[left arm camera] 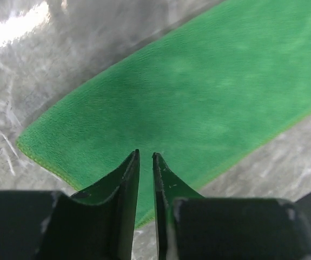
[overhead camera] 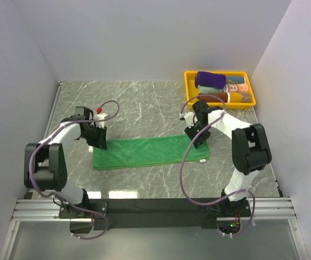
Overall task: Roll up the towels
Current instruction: Fold the towel
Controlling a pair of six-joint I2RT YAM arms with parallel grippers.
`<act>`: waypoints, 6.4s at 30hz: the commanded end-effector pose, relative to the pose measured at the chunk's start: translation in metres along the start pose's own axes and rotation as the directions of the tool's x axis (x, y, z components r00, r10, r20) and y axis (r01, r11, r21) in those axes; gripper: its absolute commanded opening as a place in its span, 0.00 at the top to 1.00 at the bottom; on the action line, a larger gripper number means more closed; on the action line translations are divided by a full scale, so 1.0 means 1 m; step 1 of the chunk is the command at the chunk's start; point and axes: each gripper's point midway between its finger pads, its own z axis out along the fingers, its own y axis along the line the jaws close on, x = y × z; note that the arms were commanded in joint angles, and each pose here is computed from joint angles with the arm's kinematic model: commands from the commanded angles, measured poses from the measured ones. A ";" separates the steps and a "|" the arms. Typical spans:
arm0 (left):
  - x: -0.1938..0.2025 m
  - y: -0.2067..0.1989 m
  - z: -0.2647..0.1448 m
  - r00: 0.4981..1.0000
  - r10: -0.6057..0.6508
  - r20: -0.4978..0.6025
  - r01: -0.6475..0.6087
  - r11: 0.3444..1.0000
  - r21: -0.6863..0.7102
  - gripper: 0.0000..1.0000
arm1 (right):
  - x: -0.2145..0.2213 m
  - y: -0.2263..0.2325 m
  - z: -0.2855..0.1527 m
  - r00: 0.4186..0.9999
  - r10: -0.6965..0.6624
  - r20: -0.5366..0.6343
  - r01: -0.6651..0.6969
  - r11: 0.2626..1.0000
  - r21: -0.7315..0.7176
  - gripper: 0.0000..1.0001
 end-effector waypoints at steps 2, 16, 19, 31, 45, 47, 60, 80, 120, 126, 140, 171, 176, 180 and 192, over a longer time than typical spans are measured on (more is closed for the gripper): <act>-0.004 0.022 0.010 0.998 -0.046 -0.047 0.042 0.996 -0.077 0.79 | -0.002 -0.017 0.008 0.995 0.087 -0.039 -0.087 0.996 0.006 0.57; -0.041 0.042 0.029 0.998 -0.056 -0.018 0.054 0.994 -0.098 0.75 | 0.005 -0.062 0.010 0.974 0.215 -0.078 -0.213 0.977 0.031 0.55; -0.048 0.027 0.017 0.999 -0.054 0.010 0.054 0.997 -0.046 0.69 | -0.002 -0.054 -0.021 0.965 0.262 -0.007 -0.262 0.964 -0.041 0.48; -0.069 0.012 -0.018 0.995 -0.029 0.100 0.034 0.998 -0.046 0.55 | 0.013 -0.062 -0.018 0.844 0.535 -0.034 -0.535 0.844 -0.024 0.50; -0.075 0.018 -0.025 0.990 -0.049 0.129 0.062 0.993 -0.101 0.54 | 0.024 -0.065 0.024 0.819 0.567 -0.085 -0.567 0.823 0.034 0.60; -0.078 0.019 -0.026 0.990 -0.047 0.136 0.062 0.993 -0.105 0.54 | 0.029 -0.066 0.027 0.813 0.574 -0.099 -0.571 0.819 0.051 0.72; -0.078 0.016 -0.029 0.988 -0.040 0.147 0.054 0.994 -0.095 0.53 | 0.028 -0.095 -0.056 0.815 0.579 -0.028 -0.579 0.815 0.008 1.00; -0.068 0.020 -0.049 0.984 -0.141 0.107 0.147 0.987 -0.058 0.45 | -0.115 0.110 -0.035 0.921 0.364 -0.139 -0.369 0.704 -0.607 1.00; -0.037 -0.042 0.000 0.998 0.067 -0.020 -0.064 0.991 0.116 0.81 | -0.129 0.035 -0.032 0.971 0.231 0.059 -0.189 0.899 -0.395 0.66; -0.059 -0.063 0.009 0.997 0.077 0.029 -0.082 0.977 0.196 0.79 | -0.129 0.013 0.005 0.969 0.239 0.065 -0.210 0.933 -0.294 0.70; -0.070 0.008 0.089 0.990 0.040 -0.135 -0.038 0.999 0.019 0.91 | -0.057 0.065 0.036 0.970 0.211 -0.121 -0.239 0.919 -0.315 0.80; -0.129 -0.030 0.072 1.000 0.017 -0.005 -0.016 0.985 0.169 0.79 | -0.090 0.140 0.020 0.972 0.232 -0.020 -0.194 0.760 -0.620 0.71; -0.139 -0.022 0.095 0.999 0.034 -0.023 -0.029 0.982 0.187 0.81 | -0.075 0.156 0.031 0.969 0.234 -0.074 -0.225 0.731 -0.644 0.75; -0.149 -0.017 0.107 0.997 0.069 -0.027 -0.063 0.978 0.197 0.81 | -0.065 0.177 0.032 0.970 0.223 -0.098 -0.230 0.707 -0.668 0.75; -0.185 -0.039 0.056 0.989 0.104 0.109 -0.130 0.951 0.279 0.71 | -0.055 0.191 0.005 0.988 0.146 -0.059 -0.145 0.698 -0.702 0.71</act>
